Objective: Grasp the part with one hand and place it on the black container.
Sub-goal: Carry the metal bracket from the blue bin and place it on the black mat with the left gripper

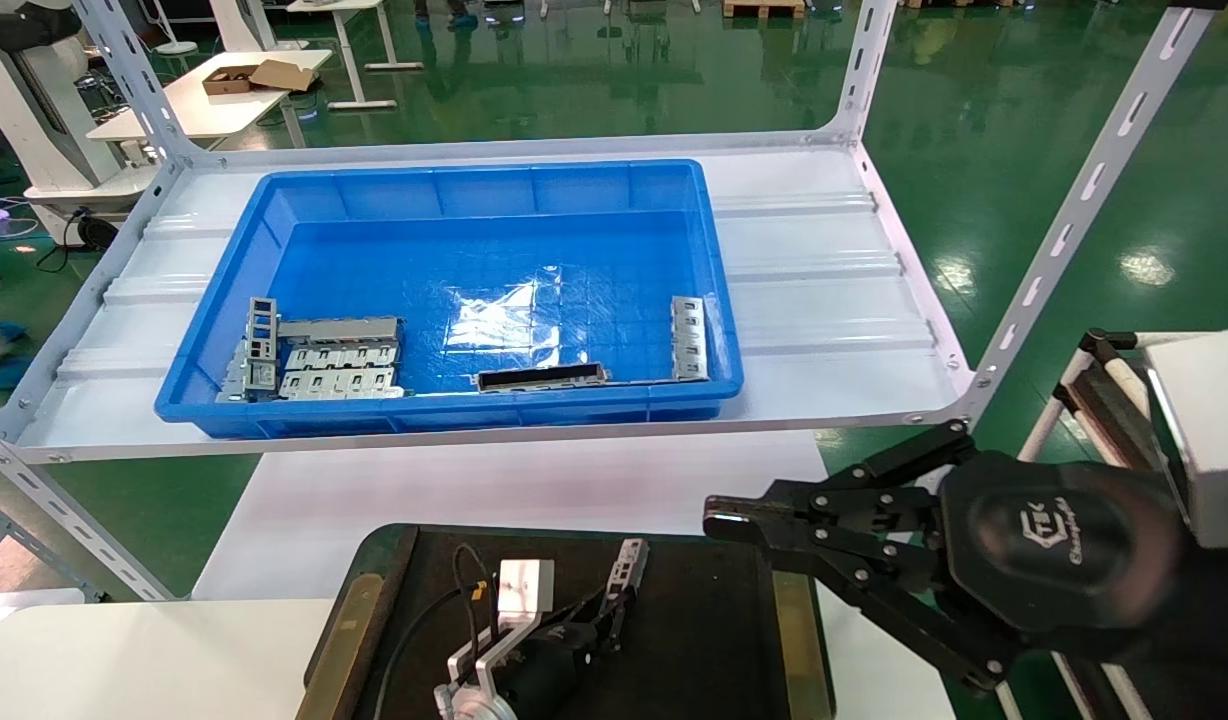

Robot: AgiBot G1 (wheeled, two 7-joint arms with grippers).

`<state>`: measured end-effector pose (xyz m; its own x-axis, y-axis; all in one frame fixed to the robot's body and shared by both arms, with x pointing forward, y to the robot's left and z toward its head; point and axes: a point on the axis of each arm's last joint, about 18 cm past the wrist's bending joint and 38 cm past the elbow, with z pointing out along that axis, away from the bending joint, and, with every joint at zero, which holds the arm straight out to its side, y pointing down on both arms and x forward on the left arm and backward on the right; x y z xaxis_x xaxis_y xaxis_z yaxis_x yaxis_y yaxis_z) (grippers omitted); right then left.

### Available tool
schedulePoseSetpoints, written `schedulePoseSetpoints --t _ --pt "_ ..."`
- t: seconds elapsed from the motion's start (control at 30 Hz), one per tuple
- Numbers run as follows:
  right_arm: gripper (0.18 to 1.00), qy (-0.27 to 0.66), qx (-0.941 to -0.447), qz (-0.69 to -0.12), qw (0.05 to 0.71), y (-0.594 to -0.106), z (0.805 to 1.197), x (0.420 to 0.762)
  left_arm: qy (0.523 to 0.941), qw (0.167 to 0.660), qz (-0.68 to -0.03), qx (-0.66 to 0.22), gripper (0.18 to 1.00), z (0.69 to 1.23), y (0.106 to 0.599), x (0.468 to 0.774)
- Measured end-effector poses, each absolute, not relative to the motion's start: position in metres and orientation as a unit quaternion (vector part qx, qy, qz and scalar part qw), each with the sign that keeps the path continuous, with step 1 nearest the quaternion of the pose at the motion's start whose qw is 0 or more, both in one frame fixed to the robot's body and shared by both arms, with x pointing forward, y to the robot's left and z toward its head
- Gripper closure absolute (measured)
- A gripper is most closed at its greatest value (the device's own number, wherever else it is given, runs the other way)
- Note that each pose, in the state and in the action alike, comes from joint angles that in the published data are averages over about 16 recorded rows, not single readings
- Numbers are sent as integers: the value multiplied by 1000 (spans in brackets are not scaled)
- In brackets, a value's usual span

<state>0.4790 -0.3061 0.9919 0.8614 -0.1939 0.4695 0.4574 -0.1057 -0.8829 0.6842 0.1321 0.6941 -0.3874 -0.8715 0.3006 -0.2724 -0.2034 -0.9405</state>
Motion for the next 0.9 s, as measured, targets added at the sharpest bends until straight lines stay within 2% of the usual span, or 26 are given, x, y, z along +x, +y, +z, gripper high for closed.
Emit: schedulePoseSetpoints --t 0.9 --pt "985 -94 -702 -246 662 -306 992 479 553 246 -585 -540 862 679 119 693"
